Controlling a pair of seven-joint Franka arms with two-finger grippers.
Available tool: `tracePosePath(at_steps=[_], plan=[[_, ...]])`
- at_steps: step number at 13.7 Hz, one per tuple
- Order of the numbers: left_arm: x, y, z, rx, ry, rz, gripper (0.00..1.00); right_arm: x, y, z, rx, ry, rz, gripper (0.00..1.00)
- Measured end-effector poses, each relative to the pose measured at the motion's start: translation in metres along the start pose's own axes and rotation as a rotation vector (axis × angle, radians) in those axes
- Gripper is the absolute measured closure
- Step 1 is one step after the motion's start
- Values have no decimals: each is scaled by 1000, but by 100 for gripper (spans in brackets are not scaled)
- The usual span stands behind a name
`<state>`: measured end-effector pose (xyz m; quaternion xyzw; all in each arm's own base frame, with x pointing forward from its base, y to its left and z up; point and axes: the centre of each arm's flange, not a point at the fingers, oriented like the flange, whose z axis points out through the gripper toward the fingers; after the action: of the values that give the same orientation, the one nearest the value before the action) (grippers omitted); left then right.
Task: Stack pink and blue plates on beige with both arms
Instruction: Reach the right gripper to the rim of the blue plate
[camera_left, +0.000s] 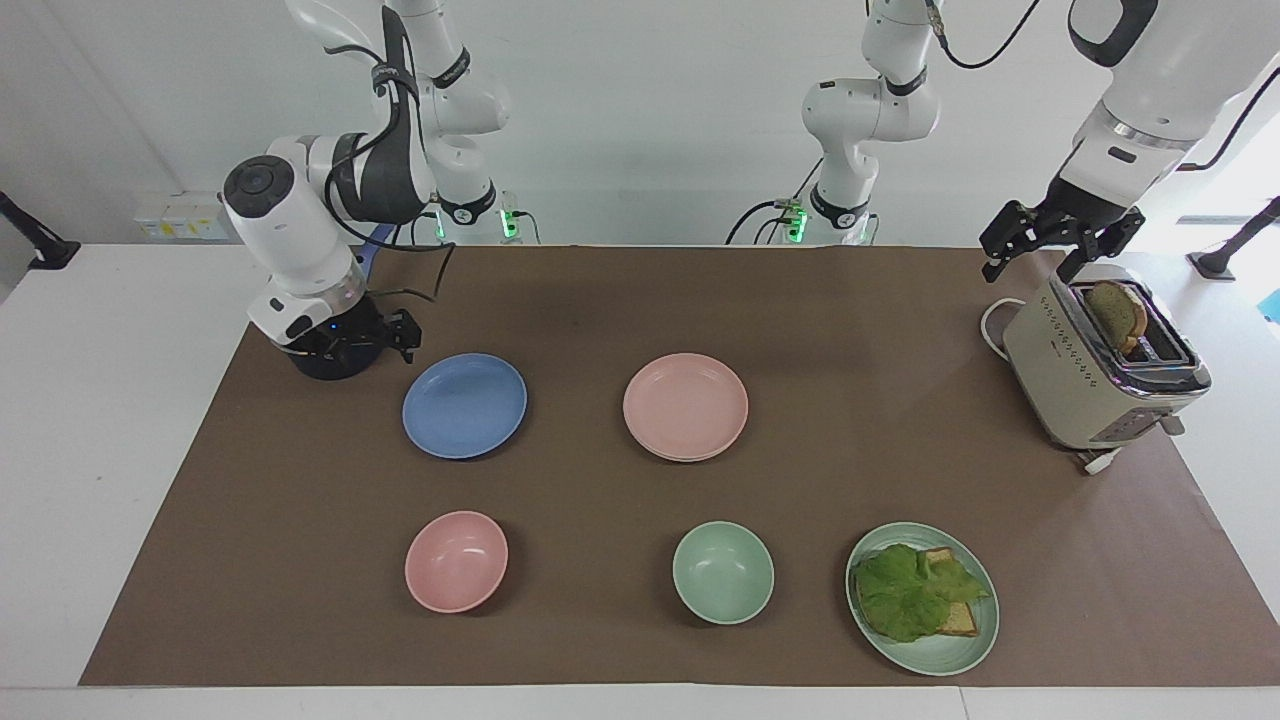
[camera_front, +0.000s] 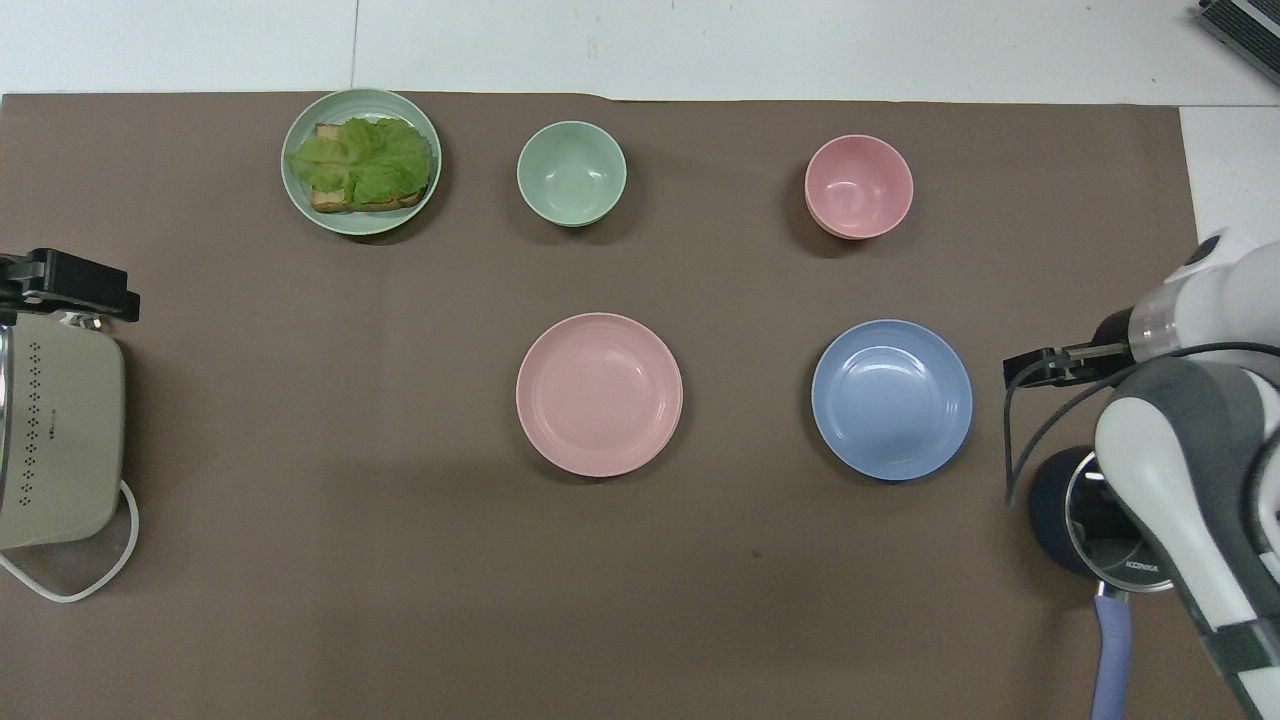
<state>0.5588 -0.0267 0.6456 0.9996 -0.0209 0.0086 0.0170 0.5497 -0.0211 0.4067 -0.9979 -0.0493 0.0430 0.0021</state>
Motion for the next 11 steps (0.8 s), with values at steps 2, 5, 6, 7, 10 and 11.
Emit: tracePosePath(at_steps=[2,5,6,7,10,11], plan=[[0,0,0,0,0,0,0,-4,3,32,2,-2,-38,0],[0,0,0,0,0,0,0,-14,3,67,21,-16,-40,0],[0,0,0,0,0,0,0,-17,2,73,38,-22,-38,0],[0,0,0,0,0,0,0,-18,1,79,54,-22,-41,0],[0,0,0,0,0,0,0,-18,4,100,66,-24,-43,0],[0,0,0,0,0,0,0,-17,5,107,66,-25,-46,0]])
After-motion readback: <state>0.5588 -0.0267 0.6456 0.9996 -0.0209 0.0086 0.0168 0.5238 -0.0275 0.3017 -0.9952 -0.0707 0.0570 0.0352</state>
